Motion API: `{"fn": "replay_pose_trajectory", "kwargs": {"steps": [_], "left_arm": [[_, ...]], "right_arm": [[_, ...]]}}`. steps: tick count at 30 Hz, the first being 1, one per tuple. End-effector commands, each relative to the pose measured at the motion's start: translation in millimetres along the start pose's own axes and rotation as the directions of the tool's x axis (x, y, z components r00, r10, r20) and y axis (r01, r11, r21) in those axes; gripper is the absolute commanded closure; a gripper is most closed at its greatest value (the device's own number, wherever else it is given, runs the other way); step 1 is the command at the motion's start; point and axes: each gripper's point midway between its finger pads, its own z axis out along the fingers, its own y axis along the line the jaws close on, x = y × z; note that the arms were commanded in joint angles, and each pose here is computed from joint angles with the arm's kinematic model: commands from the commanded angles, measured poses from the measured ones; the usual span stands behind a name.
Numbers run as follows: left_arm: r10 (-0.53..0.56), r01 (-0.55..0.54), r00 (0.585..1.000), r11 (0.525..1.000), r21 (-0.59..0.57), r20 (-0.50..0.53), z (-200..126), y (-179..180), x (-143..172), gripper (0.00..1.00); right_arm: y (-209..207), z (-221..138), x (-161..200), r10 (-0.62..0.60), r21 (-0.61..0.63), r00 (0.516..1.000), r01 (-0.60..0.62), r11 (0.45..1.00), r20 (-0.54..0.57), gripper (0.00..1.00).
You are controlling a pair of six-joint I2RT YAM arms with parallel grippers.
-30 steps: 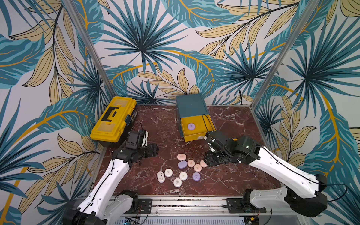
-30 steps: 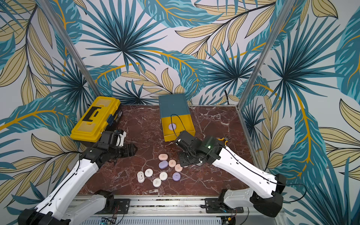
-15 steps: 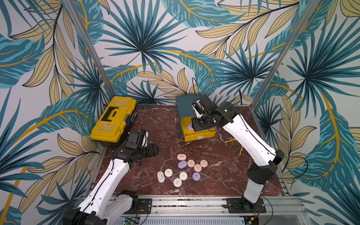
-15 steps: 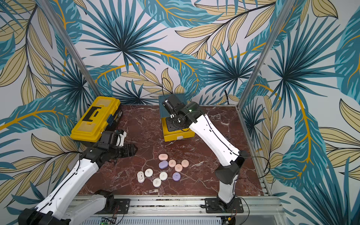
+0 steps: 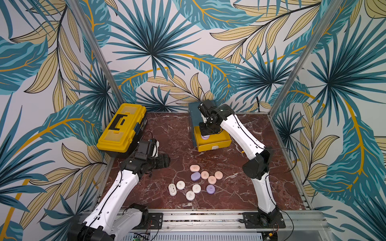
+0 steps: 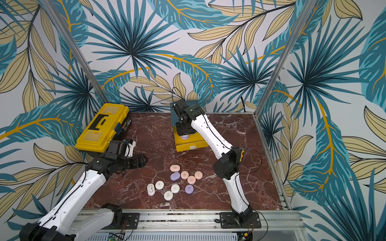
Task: Put the bluetooth earphones in the drawer according to color
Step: Place the bluetooth earphone in the drawer.
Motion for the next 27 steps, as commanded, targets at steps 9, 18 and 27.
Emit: {"fn": "replay_pose_trajectory", "kwargs": {"steps": [9,18,27], "left_arm": [[0.007,-0.007,1.000,1.000,-0.009,-0.006,2.0,3.2,1.3,0.15],[0.007,-0.007,1.000,1.000,-0.015,-0.006,1.6,4.1,1.3,0.15],[0.007,-0.007,1.000,1.000,-0.017,-0.006,0.2,4.4,1.7,0.15]], "right_arm": [[12.9,17.0,-4.0,0.002,-0.061,0.999,-0.004,0.998,-0.034,0.51],[13.7,17.0,-4.4,-0.004,-0.065,0.999,0.002,0.998,-0.034,0.45],[5.7,-17.0,-8.8,-0.007,-0.049,1.000,0.008,0.999,0.024,0.35]]}}
